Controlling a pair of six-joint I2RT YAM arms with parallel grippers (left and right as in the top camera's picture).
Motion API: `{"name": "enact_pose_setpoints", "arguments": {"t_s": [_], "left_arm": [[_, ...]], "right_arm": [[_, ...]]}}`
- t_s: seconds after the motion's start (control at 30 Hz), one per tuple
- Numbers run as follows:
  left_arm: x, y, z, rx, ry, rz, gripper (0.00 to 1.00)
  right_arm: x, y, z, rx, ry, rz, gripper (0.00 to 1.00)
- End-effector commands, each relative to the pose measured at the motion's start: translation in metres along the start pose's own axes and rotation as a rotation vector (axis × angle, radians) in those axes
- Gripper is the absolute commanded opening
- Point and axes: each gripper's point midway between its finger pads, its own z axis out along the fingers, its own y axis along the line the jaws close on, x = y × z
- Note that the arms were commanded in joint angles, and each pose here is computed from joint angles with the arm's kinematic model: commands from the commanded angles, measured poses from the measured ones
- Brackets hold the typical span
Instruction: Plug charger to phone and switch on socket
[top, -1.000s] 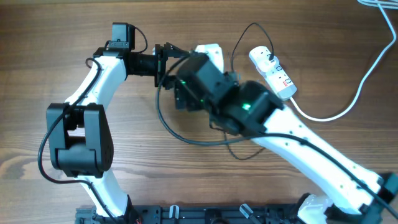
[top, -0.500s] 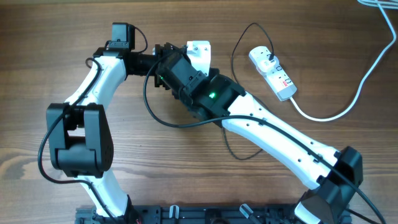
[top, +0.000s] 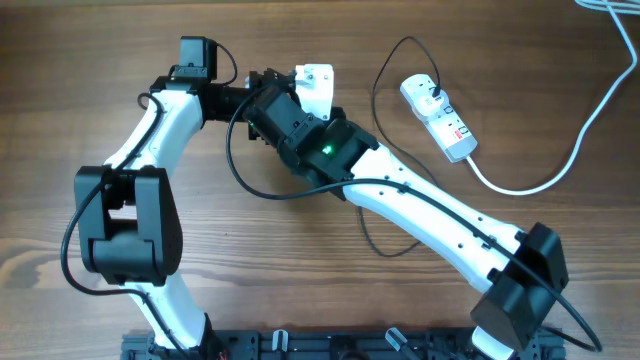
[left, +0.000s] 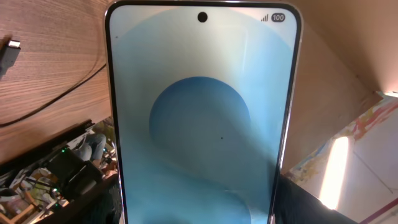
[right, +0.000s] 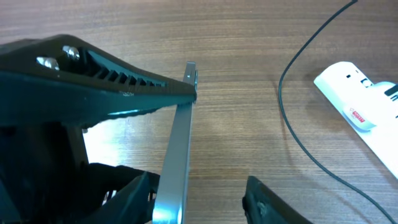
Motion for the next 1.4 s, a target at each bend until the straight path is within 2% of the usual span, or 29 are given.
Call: {"name": "enact_pose_setpoints", "arguments": {"t_s": [0.0, 0.13, 0.3, 0.7, 0.77, 0.87, 1.1, 1.23, 1.37], "left_arm": [[0.0143, -0.0118, -0.0048, 0.022, 0.018, 0.046, 0.72], [0.0143, -0.0118, -0.0048, 0.022, 0.018, 0.046, 0.72], [0.0144, -0.0118, -0.0048, 0.022, 0.018, 0.046, 0.72], [0.0144, -0.0118, -0.0048, 0.022, 0.018, 0.046, 0.72], [0.0144, -0.0118, -0.0048, 0.022, 0.018, 0.046, 0.72], [0.0144, -0.0118, -0.0048, 0.022, 0.018, 0.046, 0.72], [0.0144, -0.0118, -0.0048, 0.022, 0.018, 0.046, 0.72], [0.0144, -0.0118, -0.0048, 0.022, 0.018, 0.046, 0.72], [0.0144, -0.0118, -0.0048, 0.022, 0.018, 0.046, 0.72]], "right_arm": [[-0.0088, 0.0037, -0.0008, 0.008, -0.037, 0.016, 0.5], [-0.0093, 0.004, -0.0008, 0.007, -0.039, 0.018, 0.45], [-0.0105, 0.005, -0.0008, 0.003, -0.044, 0.022, 0.34], [-0.0129, 0.0069, -0.0008, -0.005, -0.052, 0.029, 0.28], [-0.0123, 0.0077, -0.0009, -0.009, -0.05, 0.03, 0.22], [-0.0122, 0.0079, -0.0009, -0.01, -0.049, 0.03, 0.22], [-0.0119, 0.009, -0.0009, -0.016, -0.046, 0.031, 0.14], [-0.012, 0.0091, -0.0009, -0.016, -0.046, 0.032, 0.05], [-0.0119, 0.009, -0.0009, -0.016, -0.046, 0.045, 0.04]]}}
